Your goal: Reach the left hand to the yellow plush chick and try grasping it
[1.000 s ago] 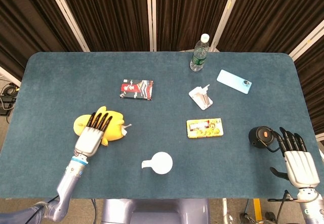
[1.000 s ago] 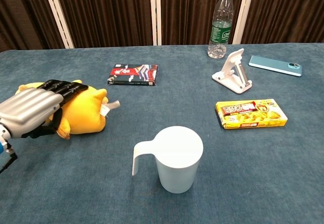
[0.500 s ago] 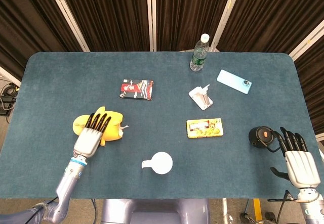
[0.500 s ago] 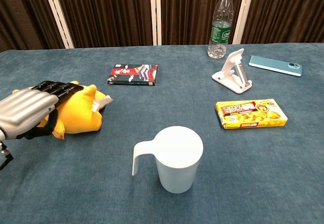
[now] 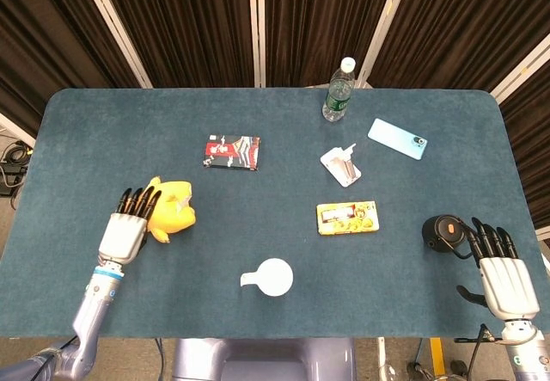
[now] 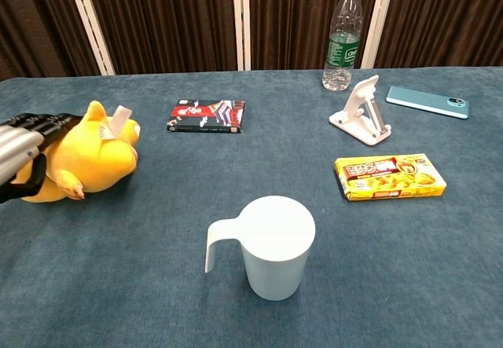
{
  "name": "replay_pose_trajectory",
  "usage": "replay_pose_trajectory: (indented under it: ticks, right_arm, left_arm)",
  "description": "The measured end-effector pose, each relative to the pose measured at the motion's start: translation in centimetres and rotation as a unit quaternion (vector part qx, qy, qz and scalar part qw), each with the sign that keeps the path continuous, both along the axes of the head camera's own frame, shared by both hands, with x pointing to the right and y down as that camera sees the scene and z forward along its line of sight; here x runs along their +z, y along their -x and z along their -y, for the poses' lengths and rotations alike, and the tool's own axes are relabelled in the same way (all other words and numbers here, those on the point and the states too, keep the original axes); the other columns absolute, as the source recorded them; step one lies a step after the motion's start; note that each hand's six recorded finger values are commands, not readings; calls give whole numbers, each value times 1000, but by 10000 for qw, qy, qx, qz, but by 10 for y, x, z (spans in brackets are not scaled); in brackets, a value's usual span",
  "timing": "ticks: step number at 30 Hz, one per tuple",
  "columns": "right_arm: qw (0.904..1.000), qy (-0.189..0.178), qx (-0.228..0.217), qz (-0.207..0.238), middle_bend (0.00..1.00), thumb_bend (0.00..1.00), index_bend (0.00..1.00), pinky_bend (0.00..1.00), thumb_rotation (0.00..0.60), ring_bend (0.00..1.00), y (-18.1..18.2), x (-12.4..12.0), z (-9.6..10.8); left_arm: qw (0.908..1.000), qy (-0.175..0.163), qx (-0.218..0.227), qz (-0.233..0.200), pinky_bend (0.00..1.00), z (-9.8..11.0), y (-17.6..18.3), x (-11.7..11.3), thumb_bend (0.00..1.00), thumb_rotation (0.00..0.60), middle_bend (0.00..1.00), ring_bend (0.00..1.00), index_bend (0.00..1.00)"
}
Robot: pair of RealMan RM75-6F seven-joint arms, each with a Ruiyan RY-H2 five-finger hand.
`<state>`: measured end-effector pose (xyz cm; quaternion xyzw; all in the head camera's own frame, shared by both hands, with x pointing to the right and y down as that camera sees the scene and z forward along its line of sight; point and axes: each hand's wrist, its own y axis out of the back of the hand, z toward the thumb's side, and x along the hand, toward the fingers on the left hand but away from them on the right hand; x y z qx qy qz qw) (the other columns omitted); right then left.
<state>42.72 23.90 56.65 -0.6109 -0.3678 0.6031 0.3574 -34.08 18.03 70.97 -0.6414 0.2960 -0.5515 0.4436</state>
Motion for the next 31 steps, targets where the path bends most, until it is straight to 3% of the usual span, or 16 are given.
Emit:
replay_pose_trajectory:
  ticks: [5,12,18,20,24,31]
  right_arm:
    - [10000,19,-7,-26,0,47,0,0,600,0,0,2,0]
    - [10000,-14,-40,-30,0,47,0,0,600,0,1,2,-1]
    - [9999,-31,-99,-31,0,47,0,0,600,0,4,2,-2]
    - [9999,-42,-123,-28,0,47,0,0,600,0,5,1,-2]
    - [9998,-70,-163,-4,0,47,0,0,600,0,8,0,-2]
    - [9998,-74,-193,30,0,47,0,0,600,0,10,-1,-3]
  left_arm:
    - [9993,-272,-80,-255,0,3,6,-27,993,600,0,0,0]
    - [9973,-512,-306,-436,0,-6,26,-69,736,600,0,0,0]
    - [9952,-613,-720,-249,0,-27,61,-101,616,600,0,0,0]
    - [9943,-635,-837,-157,0,-34,73,-109,514,600,0,0,0]
    - [9938,-569,-951,-55,0,-49,89,-120,213,600,0,0,0]
    - [9944,-501,-927,-30,0,-55,99,-133,171,600,0,0,0]
